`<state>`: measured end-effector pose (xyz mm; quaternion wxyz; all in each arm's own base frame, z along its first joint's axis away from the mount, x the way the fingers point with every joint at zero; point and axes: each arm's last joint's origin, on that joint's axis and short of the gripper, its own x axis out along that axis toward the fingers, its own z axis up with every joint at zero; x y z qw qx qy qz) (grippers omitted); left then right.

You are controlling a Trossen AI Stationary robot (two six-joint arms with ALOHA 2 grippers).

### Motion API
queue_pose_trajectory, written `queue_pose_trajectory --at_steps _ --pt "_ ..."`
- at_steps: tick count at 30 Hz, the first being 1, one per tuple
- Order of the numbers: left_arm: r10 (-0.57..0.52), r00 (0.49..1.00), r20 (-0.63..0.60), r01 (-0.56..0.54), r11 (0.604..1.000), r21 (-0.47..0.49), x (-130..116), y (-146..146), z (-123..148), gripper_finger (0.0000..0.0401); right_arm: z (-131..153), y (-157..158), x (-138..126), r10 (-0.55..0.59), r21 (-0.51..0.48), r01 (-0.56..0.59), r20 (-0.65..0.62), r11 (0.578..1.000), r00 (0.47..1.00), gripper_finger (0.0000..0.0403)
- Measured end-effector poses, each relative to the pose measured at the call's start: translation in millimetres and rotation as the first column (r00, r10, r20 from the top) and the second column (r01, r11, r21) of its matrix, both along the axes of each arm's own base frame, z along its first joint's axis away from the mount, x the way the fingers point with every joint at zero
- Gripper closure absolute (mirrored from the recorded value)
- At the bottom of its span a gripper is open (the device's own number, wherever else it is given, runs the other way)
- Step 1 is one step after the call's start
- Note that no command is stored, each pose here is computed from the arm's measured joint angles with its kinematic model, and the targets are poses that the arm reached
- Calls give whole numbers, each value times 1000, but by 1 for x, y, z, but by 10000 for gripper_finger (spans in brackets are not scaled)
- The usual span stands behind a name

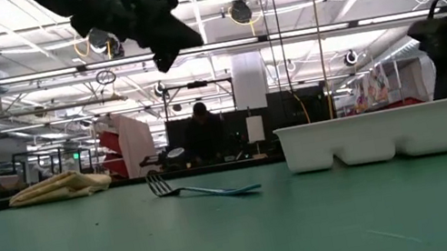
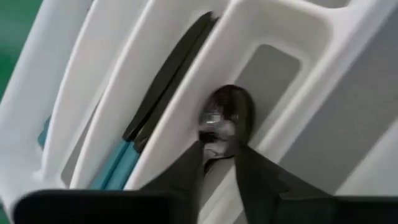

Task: Sort silverware
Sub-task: Put the blue fork into the tray

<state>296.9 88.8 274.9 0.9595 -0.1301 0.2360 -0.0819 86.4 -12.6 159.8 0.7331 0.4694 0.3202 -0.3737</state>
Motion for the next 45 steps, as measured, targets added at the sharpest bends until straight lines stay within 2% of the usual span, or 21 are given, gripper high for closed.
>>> queue_pose_trajectory --at_steps 2,4,6,8,12,16,17,20,22,29,32,37,45 --pt "-1 999 -50 -1 999 -35 -1 -4 -4 351 1 0 1 7 -3 -7 11 1000 1000 286" --pt "38 992 -122 -48 996 -82 -4 -6 -8 333 1 0 2 8 -3 -8 20 1000 1000 258" --pt "86 969 -230 -115 987 -115 -9 -6 -15 322 5 0 2 15 -9 -14 27 1000 1000 238" --pt "126 939 -320 -166 981 -101 -14 -10 -21 319 14 -1 3 24 -43 -23 38 999 999 226" --pt "190 840 -508 -247 968 -46 -24 -25 -32 319 45 -2 4 52 -135 -39 94 990 994 221" --pt "202 723 -661 -328 942 -71 -26 -37 -48 319 73 -4 -1 53 -212 -30 104 977 993 221" --pt "200 705 -681 -340 937 -77 -25 -39 -52 319 79 -4 -2 50 -232 -24 106 972 993 220" --pt "215 692 -689 -403 907 -122 -12 -42 -62 319 90 -5 -5 53 -277 -22 105 961 993 220" --pt "183 663 -726 -431 886 -170 -6 -44 -74 319 91 -5 -6 59 -288 -29 98 957 993 220" --pt "65 578 -814 -434 869 -239 7 -58 -108 310 89 -4 -8 79 -284 -57 66 957 995 220" --pt "63 579 -813 -431 870 -240 9 -60 -110 294 89 -4 -8 92 -293 -71 57 954 994 220" --pt "94 638 -764 -443 857 -264 17 -59 -107 259 89 -4 -8 101 -300 -82 51 950 994 220" --pt "105 646 -756 -419 877 -236 17 -59 -108 234 89 -4 -8 106 -304 -87 47 949 993 220"
